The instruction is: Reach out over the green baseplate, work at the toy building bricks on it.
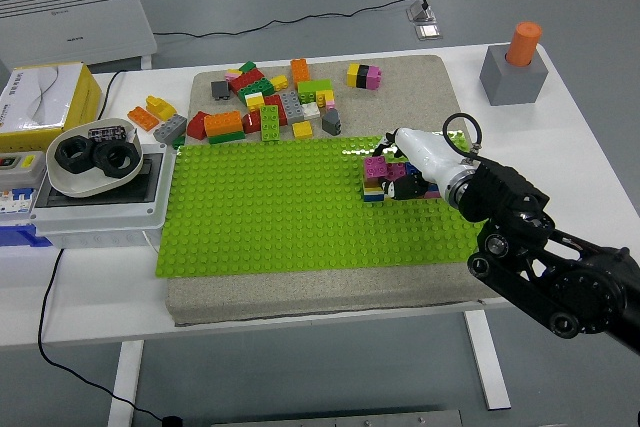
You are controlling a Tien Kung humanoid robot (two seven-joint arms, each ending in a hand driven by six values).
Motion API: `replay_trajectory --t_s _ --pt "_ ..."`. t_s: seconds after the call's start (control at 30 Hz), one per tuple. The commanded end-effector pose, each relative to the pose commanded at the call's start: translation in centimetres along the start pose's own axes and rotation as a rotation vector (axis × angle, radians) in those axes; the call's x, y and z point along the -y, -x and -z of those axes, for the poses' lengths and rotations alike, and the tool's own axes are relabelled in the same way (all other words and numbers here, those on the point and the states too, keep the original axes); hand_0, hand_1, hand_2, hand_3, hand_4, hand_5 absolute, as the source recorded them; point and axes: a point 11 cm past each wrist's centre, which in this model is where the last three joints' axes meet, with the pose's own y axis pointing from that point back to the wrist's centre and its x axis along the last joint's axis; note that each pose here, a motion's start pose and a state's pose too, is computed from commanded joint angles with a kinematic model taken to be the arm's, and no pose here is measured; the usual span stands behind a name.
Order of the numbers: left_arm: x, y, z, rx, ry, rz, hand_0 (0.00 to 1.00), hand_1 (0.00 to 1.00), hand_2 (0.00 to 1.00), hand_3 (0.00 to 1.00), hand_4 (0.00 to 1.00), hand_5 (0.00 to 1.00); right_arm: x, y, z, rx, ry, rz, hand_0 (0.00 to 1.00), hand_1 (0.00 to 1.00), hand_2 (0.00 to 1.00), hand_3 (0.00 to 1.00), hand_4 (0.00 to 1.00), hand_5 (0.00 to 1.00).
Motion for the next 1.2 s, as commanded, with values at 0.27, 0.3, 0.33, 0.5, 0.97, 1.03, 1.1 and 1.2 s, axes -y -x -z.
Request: replay_trajectory --t_s 0.27,0.3,0.33,0.5,0.97,1.03,1.1,1.2 --pt "0.03 0.08 0.1 0.001 -0.003 0.001 0.724 0.531 0.604 0.709 0.942 0.998 -0.02 0.05 -0.03 0.0 0.0 0.0 0.729 0.727 0.812 0.656 0.686 0.12" --pt "0.03 0.09 0.11 0.001 -0.003 0.001 0.724 0.531 0.604 0.71 0.942 0.998 -0.02 0.05 -0.03 0.001 0.0 0.0 0.73 0.727 0.812 0.656 0.692 0.125" --pt "0.03 0.1 0.12 0.001 -0.003 0.001 0.724 0.531 0.604 0.71 0.942 0.998 -0.03 0.07 -0.03 0.001 0.0 0.001 0.73 0.727 0.812 0.656 0.692 0.125" --pt "0.04 0.15 0.14 0.0 -0.004 0.002 0.724 0.531 0.603 0.71 0.942 0.998 -0.03 0.08 -0.03 0.001 -0.001 0.0 0.729 0.727 0.812 0.656 0.695 0.126" --pt "0.07 0.26 0.26 0.0 -0.006 0.003 0.724 0.531 0.603 0.709 0.94 0.998 -0.04 0.12 -0.05 0.002 -0.001 0.0 0.73 0.728 0.817 0.659 0.698 0.127" --pt "0.08 0.26 0.27 -0.001 -0.005 0.003 0.724 0.531 0.603 0.709 0.94 0.998 -0.03 0.13 -0.06 0.002 -0.001 0.0 0.73 0.728 0.817 0.659 0.698 0.127" --pt "0.08 0.27 0.27 -0.001 -0.005 0.003 0.724 0.531 0.602 0.709 0.941 0.998 -0.03 0.12 -0.05 0.002 -0.001 0.0 0.73 0.729 0.817 0.659 0.698 0.126" --pt "0.07 0.27 0.24 -0.001 -0.005 0.003 0.724 0.531 0.602 0.709 0.941 0.998 -0.02 0.11 -0.03 0.002 -0.002 -0.001 0.73 0.729 0.817 0.659 0.698 0.126"
